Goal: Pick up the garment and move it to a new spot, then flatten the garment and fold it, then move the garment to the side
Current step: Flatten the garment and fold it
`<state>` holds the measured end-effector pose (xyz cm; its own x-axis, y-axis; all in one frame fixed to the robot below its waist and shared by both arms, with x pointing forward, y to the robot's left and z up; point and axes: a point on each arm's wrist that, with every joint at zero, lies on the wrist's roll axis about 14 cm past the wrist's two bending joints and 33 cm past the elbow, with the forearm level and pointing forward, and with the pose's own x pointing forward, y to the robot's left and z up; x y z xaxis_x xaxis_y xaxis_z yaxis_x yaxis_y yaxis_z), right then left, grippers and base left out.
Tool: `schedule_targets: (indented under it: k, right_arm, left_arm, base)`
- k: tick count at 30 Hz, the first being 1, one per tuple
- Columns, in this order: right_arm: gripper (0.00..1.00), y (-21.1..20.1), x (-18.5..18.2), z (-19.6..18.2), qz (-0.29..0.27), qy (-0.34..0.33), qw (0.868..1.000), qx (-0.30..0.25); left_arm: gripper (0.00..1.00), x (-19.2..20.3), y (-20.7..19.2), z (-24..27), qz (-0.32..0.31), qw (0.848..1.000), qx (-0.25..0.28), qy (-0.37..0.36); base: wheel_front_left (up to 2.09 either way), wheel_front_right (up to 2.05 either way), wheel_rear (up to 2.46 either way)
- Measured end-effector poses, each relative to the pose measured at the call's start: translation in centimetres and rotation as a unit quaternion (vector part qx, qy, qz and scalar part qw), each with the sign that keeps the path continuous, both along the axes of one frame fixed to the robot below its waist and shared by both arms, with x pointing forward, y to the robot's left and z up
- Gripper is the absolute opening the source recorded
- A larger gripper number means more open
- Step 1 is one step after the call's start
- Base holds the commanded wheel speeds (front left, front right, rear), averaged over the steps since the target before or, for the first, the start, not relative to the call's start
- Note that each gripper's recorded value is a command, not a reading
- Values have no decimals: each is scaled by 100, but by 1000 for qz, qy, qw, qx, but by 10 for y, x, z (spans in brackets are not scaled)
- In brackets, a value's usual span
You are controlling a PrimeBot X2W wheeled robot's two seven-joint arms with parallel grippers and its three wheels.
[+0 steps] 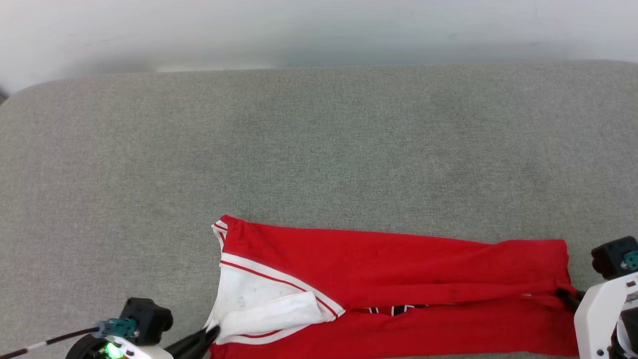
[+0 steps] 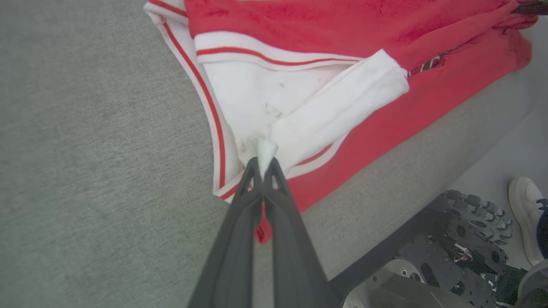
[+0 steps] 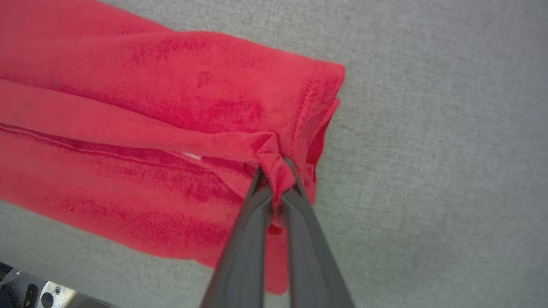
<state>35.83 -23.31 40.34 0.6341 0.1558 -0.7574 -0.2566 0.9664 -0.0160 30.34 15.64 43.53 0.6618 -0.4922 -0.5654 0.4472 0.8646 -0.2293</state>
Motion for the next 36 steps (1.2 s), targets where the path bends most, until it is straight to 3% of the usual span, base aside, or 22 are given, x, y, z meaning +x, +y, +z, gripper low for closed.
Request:
schedule_targets:
  k: [12,13,14,15,20,26,30,36]
  right_arm:
    - [0,0,-14,-29,54,44,997,-36]
    - [0,1,-13,-29,57,43,997,-37]
    - [45,2,-14,-30,59,44,997,-36]
    - [100,3,-15,-30,60,43,997,-33]
    - [100,6,-12,-21,60,27,998,-23]
    - [100,8,6,18,35,-33,999,11]
    - [100,7,19,46,8,-74,996,39]
    - [100,6,25,66,-37,-104,991,80]
  left_arm:
    - [0,-6,-3,-49,-39,998,41,37]
    - [7,-6,-4,-50,-40,998,42,37]
    - [66,-6,-4,-52,-41,998,44,36]
    - [100,-7,-3,-53,-41,997,48,35]
    - [100,-1,-6,-44,-34,999,41,5]
    - [100,32,-8,7,16,994,-10,-106]
    - [100,51,2,46,75,979,-51,-183]
    - [100,72,28,85,156,948,-50,-274]
  base:
    - [0,0,0]
    - [0,0,0]
    - [0,0,0]
    - [0,0,0]
    - [0,0,0]
    - [0,0,0]
    - [0,0,0]
    - [0,0,0]
